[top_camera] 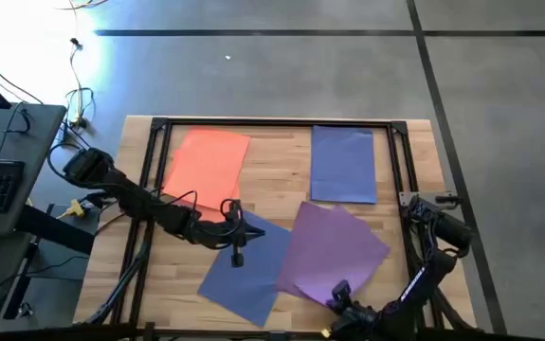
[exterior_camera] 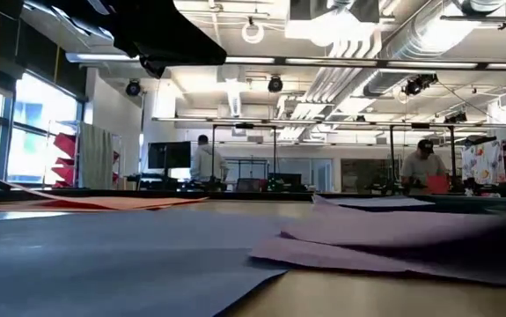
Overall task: Organize paper
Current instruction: Stack the purple paper on top of the purple paper
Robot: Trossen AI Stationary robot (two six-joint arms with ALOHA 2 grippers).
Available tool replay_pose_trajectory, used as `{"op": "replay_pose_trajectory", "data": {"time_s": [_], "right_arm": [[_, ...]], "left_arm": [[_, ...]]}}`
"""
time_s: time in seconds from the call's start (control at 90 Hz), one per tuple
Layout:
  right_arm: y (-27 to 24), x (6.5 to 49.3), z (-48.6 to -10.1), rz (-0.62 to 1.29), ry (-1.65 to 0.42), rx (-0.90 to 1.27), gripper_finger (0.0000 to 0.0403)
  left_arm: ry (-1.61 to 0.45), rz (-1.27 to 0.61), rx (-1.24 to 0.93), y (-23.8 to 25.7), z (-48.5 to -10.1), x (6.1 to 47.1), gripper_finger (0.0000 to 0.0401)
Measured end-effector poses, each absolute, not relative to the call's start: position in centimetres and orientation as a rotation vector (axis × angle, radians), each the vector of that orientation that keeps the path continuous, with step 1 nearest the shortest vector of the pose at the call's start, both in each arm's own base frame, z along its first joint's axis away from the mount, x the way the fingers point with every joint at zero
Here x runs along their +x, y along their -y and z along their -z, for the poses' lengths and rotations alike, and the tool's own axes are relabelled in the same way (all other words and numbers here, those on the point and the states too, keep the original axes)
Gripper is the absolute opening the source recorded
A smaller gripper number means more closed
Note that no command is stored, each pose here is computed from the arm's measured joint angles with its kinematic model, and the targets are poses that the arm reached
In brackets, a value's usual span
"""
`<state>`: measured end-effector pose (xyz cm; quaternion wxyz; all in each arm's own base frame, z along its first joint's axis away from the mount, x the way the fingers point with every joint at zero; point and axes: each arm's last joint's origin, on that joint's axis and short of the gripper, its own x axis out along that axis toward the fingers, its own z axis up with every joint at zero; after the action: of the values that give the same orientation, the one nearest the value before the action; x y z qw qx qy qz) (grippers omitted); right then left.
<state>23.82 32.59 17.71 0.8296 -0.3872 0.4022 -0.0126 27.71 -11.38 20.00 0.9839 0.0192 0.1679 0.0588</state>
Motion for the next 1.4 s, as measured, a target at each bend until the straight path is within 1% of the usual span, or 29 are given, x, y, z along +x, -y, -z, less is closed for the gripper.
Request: {"op": "replay_pose_trajectory", "data": {"time_s": [0.1, 0.2, 0.278, 0.367, 0.533, 0.733, 0.856, 0.944, 1.156, 1.289, 1.4], "right_arm": [[-32.1, 25.9, -20.0, 0.157, -0.713, -0.971, 0.0], [-31.1, 27.9, -21.9, 0.255, -0.658, -1.118, 0.0], [-30.0, 29.3, -22.9, 0.309, -0.667, -1.213, 0.0], [-28.5, 30.6, -23.8, 0.352, -0.71, -1.307, 0.0], [-25.0, 31.8, -26.1, 0.441, -0.794, -1.393, 0.0], [-21.5, 33.3, -31.3, 0.504, -0.814, -1.342, 0.0], [-18.8, 33.8, -34.8, 0.452, -0.836, -1.177, 0.0], [-15.9, 33.2, -37.1, 0.422, -0.859, -1.067, 0.0], [-9.5, 31.2, -41.5, 0.418, -0.871, -0.982, 0.0], [-5.5, 32.5, -43.0, 0.366, -0.824, -0.924, 0.0], [-3.1, 35.1, -42.8, 0.228, -0.737, -0.908, 0.0]], "left_arm": [[-0.321, -0.117, 0.03, 11.4, -20.2, 27.8, 0.0], [-0.31, -0.105, 0.039, 11.7, -20.6, 27.7, 0.0], [-0.283, -0.085, 0.065, 12.2, -21.6, 27.4, 0.0], [-0.227, -0.075, 0.09, 13.0, -23.6, 26.5, 0.0], [-0.144, -0.112, 0.139, 14.1, -27.1, 23.4, 0.0], [-0.095, -0.126, 0.186, 15.3, -28.8, 20.7, 0.0], [-0.09, -0.145, 0.231, 15.7, -29.1, 20.0, 0.0], [-0.095, -0.167, 0.262, 16.0, -29.1, 19.6, 0.0], [-0.139, -0.165, 0.286, 16.1, -28.5, 19.4, 0.0], [-0.159, -0.167, 0.285, 16.0, -28.2, 19.3, 0.0], [-0.159, -0.17, 0.286, 16.0, -28.2, 19.3, 0.0]]}}
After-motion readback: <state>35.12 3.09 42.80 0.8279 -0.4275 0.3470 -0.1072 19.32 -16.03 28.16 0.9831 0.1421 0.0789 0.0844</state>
